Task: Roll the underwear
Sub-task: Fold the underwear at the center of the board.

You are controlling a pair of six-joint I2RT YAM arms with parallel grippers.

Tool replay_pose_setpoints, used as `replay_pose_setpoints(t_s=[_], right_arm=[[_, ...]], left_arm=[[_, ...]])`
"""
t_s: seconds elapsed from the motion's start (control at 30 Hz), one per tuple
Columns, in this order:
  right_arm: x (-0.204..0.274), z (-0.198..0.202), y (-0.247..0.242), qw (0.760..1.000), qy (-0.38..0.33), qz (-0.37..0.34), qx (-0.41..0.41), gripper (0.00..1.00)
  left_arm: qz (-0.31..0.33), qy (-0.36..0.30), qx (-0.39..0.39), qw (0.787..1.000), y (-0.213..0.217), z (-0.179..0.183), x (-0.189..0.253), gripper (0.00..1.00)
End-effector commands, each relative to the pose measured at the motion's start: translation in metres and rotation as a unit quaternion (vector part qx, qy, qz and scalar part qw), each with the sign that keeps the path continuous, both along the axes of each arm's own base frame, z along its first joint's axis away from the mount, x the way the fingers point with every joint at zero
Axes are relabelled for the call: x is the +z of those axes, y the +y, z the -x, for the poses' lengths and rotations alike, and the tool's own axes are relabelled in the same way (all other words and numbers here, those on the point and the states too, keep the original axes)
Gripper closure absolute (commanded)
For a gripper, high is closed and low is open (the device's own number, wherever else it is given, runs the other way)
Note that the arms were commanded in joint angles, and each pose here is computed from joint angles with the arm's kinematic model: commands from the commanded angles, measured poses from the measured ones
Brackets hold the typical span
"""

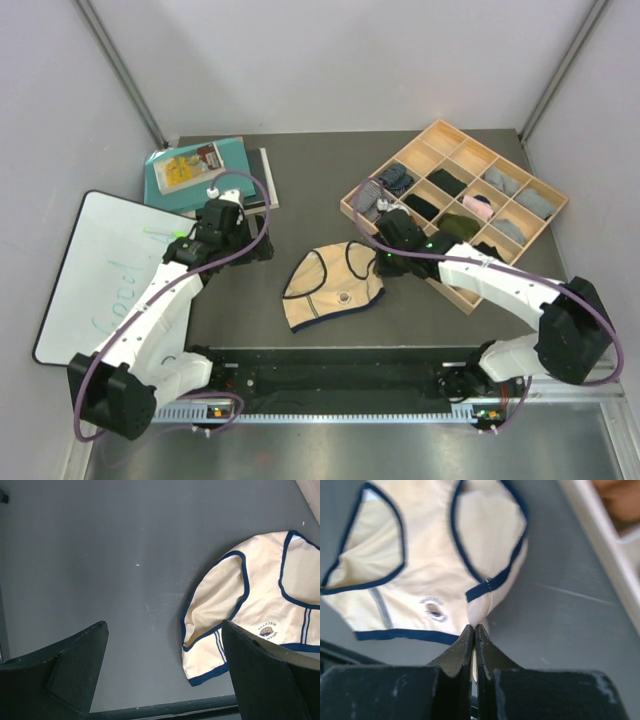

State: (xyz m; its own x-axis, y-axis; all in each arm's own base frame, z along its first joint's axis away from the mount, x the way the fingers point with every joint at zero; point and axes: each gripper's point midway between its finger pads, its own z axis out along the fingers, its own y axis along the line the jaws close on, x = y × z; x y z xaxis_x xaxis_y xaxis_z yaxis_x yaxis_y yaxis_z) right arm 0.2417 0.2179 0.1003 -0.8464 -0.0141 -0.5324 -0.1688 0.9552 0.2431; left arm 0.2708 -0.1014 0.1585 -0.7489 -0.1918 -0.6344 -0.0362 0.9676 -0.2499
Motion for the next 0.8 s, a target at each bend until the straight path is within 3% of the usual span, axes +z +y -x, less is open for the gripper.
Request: replay_pose_setpoints(t_s=[0.0,0.4,0.77], right_arm=[[0.028,0.002,0.059,0.997,-0.021,-0.044,0.051,1.00],[0.011,0.036,0.181,0.984,0.011,-0.085,0.157,1.00],[0.004,0.056,0.232,0.974,0.026,-0.097,0.203,1.00]], left_arm=[[-0.010,0.000,-0.018,1.000,0.004,-0.001,-0.008,0.01],[-0.014,-0.006,-0.007,1.000,0.016,-0.002,-0.011,0.01],[-0.014,-0.007,-0.004,1.000,0.017,-0.001,-0.011,0.01]])
